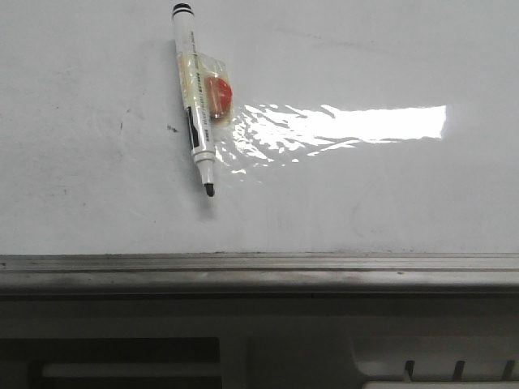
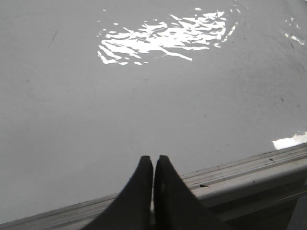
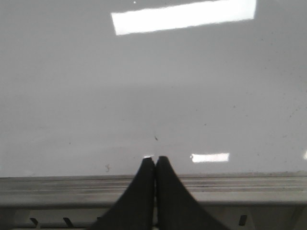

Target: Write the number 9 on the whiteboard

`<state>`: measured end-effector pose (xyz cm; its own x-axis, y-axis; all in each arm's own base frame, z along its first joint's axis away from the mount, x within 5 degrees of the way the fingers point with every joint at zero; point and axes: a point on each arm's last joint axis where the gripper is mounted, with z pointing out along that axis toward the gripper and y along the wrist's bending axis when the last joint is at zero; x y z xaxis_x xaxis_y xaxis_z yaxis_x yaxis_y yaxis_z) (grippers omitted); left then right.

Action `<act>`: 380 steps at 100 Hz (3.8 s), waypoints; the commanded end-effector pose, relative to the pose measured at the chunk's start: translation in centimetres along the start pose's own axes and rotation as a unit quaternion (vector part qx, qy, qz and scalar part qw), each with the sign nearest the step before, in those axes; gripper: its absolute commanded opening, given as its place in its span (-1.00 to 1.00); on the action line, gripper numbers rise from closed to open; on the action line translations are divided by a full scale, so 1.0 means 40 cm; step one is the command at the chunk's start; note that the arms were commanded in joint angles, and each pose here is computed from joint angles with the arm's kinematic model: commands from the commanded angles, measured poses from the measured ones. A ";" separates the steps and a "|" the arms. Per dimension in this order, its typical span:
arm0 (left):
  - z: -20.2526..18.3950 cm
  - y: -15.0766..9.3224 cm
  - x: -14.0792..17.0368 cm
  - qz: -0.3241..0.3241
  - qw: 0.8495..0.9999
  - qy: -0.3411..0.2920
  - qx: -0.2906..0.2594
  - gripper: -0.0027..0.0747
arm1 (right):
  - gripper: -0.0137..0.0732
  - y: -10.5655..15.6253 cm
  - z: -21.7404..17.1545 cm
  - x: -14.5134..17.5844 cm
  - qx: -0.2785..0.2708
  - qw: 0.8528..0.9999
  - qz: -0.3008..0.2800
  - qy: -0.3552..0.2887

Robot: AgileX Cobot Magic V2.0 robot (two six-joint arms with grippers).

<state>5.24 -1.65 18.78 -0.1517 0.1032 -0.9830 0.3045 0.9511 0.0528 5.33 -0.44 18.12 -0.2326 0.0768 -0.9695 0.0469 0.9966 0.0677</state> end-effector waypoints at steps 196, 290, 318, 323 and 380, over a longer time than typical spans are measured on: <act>-0.039 0.000 -0.136 -0.350 0.922 -0.149 0.066 -0.98 | -0.84 0.032 -0.072 -0.177 -0.110 0.945 0.262 -0.160; 0.233 -0.188 -0.362 -0.276 0.897 0.213 0.272 0.12 | 0.26 0.039 -0.137 -0.319 -0.032 0.992 0.065 0.099; 0.296 -0.267 -0.324 -0.257 0.909 0.211 0.252 0.12 | 0.26 0.040 -0.135 -0.325 -0.034 0.994 0.066 0.085; 0.309 -0.272 -0.318 -0.262 0.912 0.208 0.239 0.12 | 0.26 0.040 -0.135 -0.325 -0.035 0.994 0.066 0.085; 0.359 -0.286 -0.284 -0.279 0.911 0.228 0.202 -0.19 | 0.26 0.041 -0.136 -0.325 -0.036 0.993 0.068 0.085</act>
<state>16.59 -17.57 25.16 -0.7684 -0.1170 -0.6291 0.3583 0.7359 -0.5745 2.74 0.35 30.68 -0.4627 0.2141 -0.8603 0.0417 0.9746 0.2202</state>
